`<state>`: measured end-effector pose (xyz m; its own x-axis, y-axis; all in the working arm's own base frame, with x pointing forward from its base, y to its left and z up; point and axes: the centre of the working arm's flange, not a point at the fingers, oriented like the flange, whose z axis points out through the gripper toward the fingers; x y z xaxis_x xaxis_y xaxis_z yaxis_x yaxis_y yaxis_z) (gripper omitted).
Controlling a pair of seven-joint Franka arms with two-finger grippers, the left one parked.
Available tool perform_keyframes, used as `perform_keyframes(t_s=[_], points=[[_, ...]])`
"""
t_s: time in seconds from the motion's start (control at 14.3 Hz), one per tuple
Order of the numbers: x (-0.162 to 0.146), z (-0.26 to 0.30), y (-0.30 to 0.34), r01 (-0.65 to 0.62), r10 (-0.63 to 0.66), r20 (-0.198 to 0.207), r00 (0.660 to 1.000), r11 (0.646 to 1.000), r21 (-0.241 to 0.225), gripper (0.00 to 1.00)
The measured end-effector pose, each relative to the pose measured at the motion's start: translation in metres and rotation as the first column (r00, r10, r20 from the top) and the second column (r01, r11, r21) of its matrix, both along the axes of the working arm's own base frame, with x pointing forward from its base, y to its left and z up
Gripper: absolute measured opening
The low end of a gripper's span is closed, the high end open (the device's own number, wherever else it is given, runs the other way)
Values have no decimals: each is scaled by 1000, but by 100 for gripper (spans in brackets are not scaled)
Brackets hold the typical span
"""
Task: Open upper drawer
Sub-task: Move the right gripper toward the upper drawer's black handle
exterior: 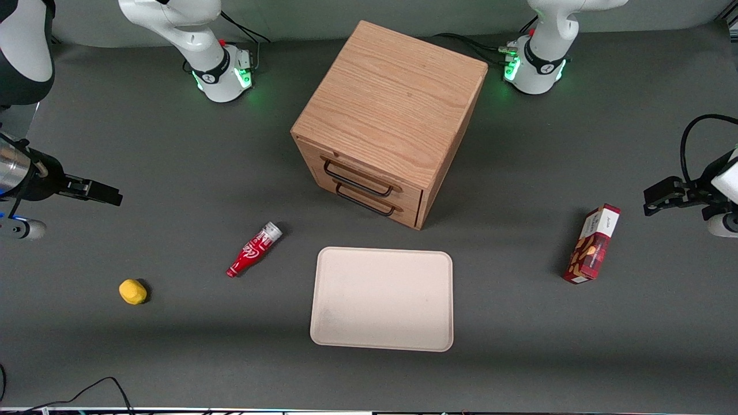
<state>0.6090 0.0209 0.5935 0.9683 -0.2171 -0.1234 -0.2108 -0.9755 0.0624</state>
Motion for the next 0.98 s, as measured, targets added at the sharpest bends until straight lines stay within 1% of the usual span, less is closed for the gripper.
perform_keyframes(t_s=[0.28,0.35,0.49,0.63,0.77,0.98], points=[[0,0,1,-7,7,-1,1000,1000,1,100],[0,0,3,-28,28,-1,1000,1000,4,100],[-1,0,18,-131,131,-3,991,991,22,100],[-2,-2,41,-264,264,-4,964,964,45,100],[-5,-3,71,-382,383,-1,924,922,68,100],[-17,-4,134,-514,516,6,856,852,100,100]])
